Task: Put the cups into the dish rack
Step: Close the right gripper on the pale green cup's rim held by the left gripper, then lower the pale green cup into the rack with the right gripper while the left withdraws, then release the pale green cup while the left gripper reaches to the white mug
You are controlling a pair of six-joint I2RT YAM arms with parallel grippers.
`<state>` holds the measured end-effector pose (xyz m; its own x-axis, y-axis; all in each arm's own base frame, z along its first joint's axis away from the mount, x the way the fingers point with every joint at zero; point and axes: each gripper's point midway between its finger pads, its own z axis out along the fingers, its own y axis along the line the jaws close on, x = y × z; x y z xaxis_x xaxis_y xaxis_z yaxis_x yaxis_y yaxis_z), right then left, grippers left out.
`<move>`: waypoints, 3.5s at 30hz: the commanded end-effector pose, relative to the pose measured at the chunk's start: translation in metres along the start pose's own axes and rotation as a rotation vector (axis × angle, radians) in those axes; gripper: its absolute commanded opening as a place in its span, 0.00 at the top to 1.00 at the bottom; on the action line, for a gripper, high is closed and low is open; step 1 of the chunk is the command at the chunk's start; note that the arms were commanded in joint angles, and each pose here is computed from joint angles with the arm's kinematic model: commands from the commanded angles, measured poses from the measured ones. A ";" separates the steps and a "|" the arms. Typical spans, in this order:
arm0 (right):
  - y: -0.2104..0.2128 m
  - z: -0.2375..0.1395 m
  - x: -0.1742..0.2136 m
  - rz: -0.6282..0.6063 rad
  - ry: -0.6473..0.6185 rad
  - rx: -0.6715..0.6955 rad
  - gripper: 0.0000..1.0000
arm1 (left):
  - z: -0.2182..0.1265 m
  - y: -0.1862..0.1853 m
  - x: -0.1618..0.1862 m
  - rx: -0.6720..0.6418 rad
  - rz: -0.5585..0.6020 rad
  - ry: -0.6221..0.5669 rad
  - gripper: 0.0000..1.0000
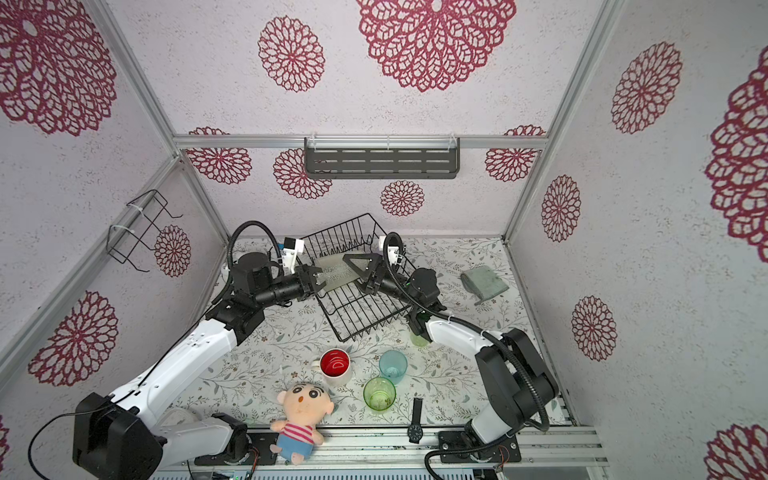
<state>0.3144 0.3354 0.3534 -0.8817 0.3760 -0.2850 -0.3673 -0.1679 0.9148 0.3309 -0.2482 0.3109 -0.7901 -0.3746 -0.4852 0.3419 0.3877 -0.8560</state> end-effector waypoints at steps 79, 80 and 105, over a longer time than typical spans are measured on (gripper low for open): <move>-0.198 -0.116 -0.112 -0.871 0.184 1.366 0.40 | -0.092 0.101 0.040 -0.553 0.048 -0.007 0.26; -0.200 -0.116 -0.113 -0.874 0.187 1.375 0.40 | -0.092 0.101 0.040 -0.553 0.051 -0.007 0.26; -0.225 -0.135 -0.110 -0.857 0.265 1.487 0.24 | -0.095 0.098 0.043 -0.549 0.058 0.000 0.27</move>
<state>0.4487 0.2116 0.1162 -0.7042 -0.2724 -0.6556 -0.3004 0.9511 -0.0725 0.2849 -0.1471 0.2131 -0.7887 -0.3525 -0.5038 0.0365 0.7910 -0.6107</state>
